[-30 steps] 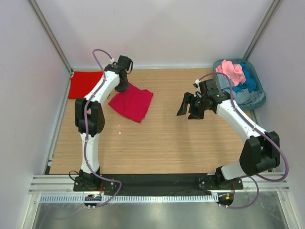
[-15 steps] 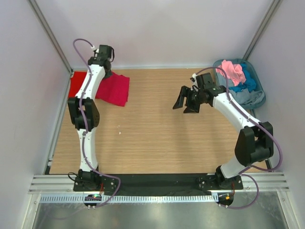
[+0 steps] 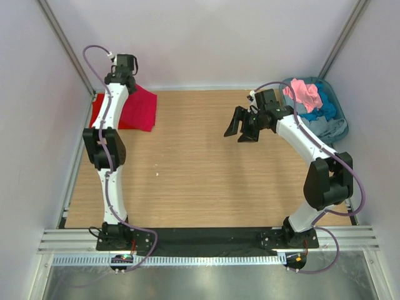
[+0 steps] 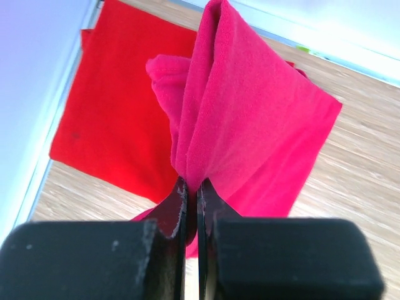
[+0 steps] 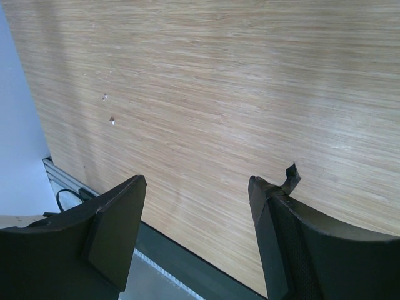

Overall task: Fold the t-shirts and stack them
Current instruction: Neatly place the folded tshirt to the corner

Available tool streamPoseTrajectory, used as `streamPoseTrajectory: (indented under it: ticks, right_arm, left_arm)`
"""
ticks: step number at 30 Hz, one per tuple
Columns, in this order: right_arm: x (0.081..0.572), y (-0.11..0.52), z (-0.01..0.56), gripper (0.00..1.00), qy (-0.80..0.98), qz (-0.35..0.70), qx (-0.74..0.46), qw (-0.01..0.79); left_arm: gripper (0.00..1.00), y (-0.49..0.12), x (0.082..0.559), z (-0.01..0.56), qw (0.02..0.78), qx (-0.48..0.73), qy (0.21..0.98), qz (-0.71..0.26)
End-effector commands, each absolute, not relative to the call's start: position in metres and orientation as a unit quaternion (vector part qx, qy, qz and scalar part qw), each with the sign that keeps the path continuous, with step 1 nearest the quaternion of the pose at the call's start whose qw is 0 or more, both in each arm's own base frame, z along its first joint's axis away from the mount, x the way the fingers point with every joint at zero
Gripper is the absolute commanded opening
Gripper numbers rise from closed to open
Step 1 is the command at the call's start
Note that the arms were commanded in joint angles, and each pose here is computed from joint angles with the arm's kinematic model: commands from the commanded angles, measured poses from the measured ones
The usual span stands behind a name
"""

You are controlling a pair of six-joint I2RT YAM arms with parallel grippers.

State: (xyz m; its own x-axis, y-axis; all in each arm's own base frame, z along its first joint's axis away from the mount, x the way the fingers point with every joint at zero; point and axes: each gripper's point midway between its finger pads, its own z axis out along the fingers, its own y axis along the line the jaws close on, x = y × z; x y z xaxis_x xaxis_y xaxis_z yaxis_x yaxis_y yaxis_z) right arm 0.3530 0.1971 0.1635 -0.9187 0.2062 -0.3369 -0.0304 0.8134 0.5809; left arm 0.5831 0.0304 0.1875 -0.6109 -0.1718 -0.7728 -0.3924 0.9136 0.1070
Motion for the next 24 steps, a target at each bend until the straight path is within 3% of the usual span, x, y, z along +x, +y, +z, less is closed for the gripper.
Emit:
streamPoseTrajectory:
  ticks: [1, 7, 12, 24]
  right_arm:
    - [0.362, 0.204, 0.185, 0.74, 0.921, 0.32, 0.038, 0.219]
    - [0.357, 0.2, 0.175, 0.74, 0.927, 0.307, 0.036, 0.213]
    - [0.353, 0.196, 0.165, 0.74, 0.933, 0.296, 0.034, 0.204]
    - [0.373, 0.205, 0.162, 0.74, 0.932, 0.302, 0.038, 0.196]
  left_arm:
    - [0.0, 0.064, 0.59, 0.216, 0.451, -0.176, 0.862, 0.15]
    - [0.0, 0.128, 0.595, 0.176, 0.438, -0.216, 0.858, 0.158]
    - [0.0, 0.156, 0.61, 0.138, 0.433, -0.234, 0.864, 0.103]
    - [0.0, 0.178, 0.613, 0.134, 0.442, -0.215, 0.865, 0.1]
